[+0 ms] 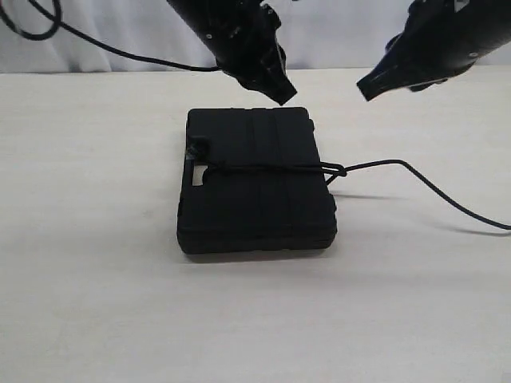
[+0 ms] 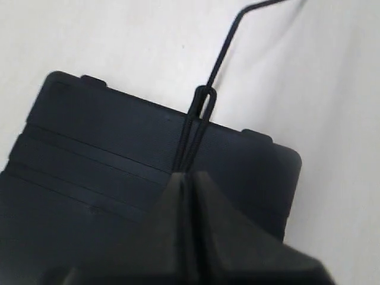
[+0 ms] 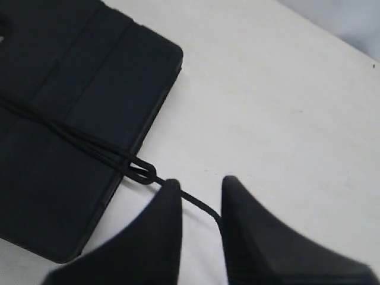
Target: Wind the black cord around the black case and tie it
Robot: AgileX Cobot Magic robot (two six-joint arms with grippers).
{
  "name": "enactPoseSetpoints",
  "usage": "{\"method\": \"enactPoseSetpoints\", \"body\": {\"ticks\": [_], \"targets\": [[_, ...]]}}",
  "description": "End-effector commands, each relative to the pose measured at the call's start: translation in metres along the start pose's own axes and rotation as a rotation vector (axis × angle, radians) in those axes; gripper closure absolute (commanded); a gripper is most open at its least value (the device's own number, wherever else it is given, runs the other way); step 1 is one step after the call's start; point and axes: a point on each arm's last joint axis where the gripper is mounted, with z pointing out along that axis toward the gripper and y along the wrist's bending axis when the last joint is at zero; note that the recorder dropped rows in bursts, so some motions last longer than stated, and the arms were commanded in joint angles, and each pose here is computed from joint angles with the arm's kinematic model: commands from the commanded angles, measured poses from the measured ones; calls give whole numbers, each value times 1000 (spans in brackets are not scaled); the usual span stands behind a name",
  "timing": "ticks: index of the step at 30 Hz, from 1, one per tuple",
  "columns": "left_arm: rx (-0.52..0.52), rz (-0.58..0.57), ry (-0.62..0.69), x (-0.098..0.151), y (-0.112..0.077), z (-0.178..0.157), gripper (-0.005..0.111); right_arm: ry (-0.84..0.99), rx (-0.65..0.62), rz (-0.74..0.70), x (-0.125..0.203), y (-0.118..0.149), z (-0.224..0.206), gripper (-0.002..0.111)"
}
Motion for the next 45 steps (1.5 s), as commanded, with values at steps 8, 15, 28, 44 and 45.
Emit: {"method": "enactPoseSetpoints", "body": {"ticks": [8,15,28,44,45], "targets": [[-243,-117,-318,24,-22,-65,107,-346,-43,107,17,0,-75,104],[-365,-160,-493,54,-39,-98,107,-536,-36,159,41,1,-108,104],[-554,-158,-788,122,-82,-163,107,-877,-39,228,85,7,-148,104],[-533,-131,-959,167,-131,-224,107,-996,-44,269,112,8,-175,104],[-544,-127,-987,171,-134,-228,107,-987,-51,279,113,8,-175,104]]}}
